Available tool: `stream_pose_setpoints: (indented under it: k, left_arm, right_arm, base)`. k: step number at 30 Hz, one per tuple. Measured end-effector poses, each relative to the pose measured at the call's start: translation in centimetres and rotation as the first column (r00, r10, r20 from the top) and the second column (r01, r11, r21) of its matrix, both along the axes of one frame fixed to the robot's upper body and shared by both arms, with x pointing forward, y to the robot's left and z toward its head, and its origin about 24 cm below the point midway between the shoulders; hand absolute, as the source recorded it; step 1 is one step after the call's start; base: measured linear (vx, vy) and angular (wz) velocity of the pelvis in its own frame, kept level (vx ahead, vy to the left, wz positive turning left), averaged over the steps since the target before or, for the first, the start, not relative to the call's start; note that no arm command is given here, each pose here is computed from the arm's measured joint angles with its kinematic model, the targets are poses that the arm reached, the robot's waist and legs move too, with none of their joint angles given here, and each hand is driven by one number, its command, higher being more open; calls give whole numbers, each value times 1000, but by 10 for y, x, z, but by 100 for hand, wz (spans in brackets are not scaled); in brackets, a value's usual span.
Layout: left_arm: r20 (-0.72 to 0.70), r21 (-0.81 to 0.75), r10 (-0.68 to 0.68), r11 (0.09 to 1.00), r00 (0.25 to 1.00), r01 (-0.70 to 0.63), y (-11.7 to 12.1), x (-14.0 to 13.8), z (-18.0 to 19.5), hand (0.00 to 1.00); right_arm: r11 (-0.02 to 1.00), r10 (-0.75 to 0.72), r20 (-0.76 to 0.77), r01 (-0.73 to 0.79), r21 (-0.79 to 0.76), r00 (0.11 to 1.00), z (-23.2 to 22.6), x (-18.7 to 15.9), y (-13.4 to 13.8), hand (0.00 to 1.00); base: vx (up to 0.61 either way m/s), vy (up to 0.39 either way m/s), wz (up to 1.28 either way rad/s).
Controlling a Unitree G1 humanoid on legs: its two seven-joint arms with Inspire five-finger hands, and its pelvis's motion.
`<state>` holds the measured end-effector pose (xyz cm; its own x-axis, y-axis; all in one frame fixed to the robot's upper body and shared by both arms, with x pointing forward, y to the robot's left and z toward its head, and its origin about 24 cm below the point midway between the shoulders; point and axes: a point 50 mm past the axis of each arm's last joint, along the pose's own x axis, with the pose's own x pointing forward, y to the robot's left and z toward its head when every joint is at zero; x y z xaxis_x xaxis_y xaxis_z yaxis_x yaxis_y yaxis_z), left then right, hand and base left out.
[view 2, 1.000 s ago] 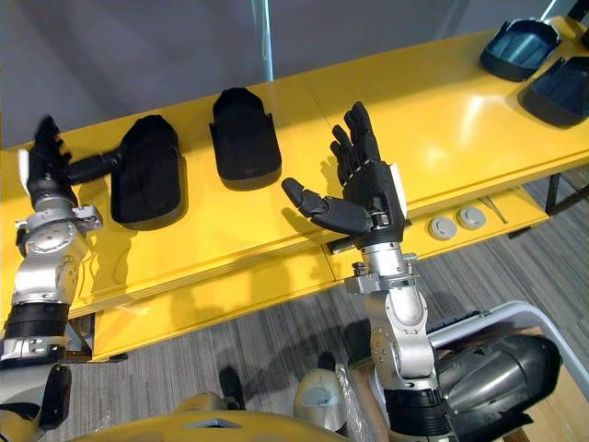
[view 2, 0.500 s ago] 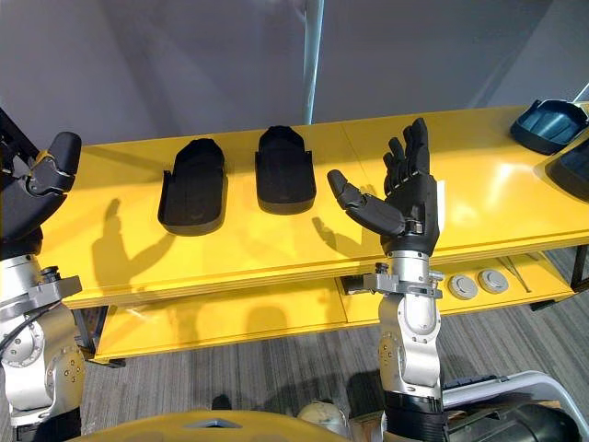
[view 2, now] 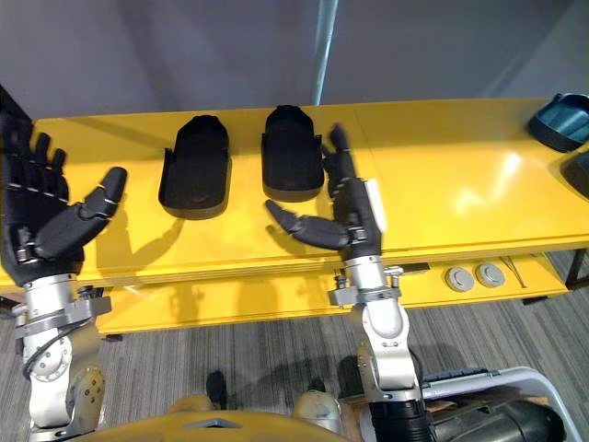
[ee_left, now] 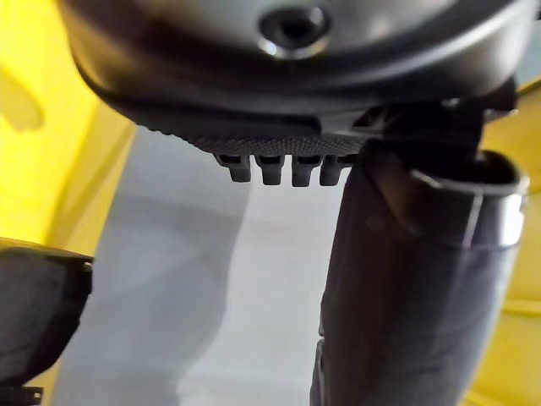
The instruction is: Walk over and take three plastic housings, then place them on the shelf
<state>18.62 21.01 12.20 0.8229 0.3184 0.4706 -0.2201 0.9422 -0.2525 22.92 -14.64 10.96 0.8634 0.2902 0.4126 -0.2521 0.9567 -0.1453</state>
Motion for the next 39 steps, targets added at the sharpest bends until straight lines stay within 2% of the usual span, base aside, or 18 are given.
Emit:
stream_pose_setpoints:
  k: [4,10,16,21,24,26,29,35,39]
  left_arm:
    - [-29,3,3,1000,1000,-3,2,-1,-5,100]
    - [-85,3,-4,1000,996,4,2,-5,-13,100]
    - [-91,-12,-49,999,995,48,-9,-3,-15,100]
    - [-94,-19,-40,999,995,38,-9,-3,-15,100]
    - [-96,-19,-42,999,994,40,-9,-2,-16,100]
    - [-102,-16,-50,999,994,48,-9,-2,-16,100]
    - [-144,-2,-55,998,988,55,-6,-5,-22,100]
    - [-228,-22,-77,997,971,74,0,-8,-38,100]
    - [-245,-37,-119,993,962,114,0,-9,-42,100]
  right_arm:
    - [992,5,63,3,-128,998,9,5,2,100]
    - [994,51,121,-39,-101,991,19,6,5,100]
    - [996,87,152,-82,-37,985,24,9,27,100]
    - [981,40,173,-6,-192,984,18,9,33,100]
    - [945,6,180,53,-323,984,14,13,29,100]
    - [879,-25,193,113,-463,981,12,22,19,100]
    - [795,-59,227,183,-578,972,17,30,2,100]
    - [706,-94,330,297,-642,939,44,34,-27,100]
    - [665,-61,342,293,-687,938,53,31,-31,100]
  base:
    - [42,14,6]
    - [-12,14,-13]
    - [-27,8,-6]
    - [4,-1,4]
    - [19,15,10]
    - [11,11,10]
    - [2,4,2]
    - [-19,3,-4]
    - [-26,-8,-3]
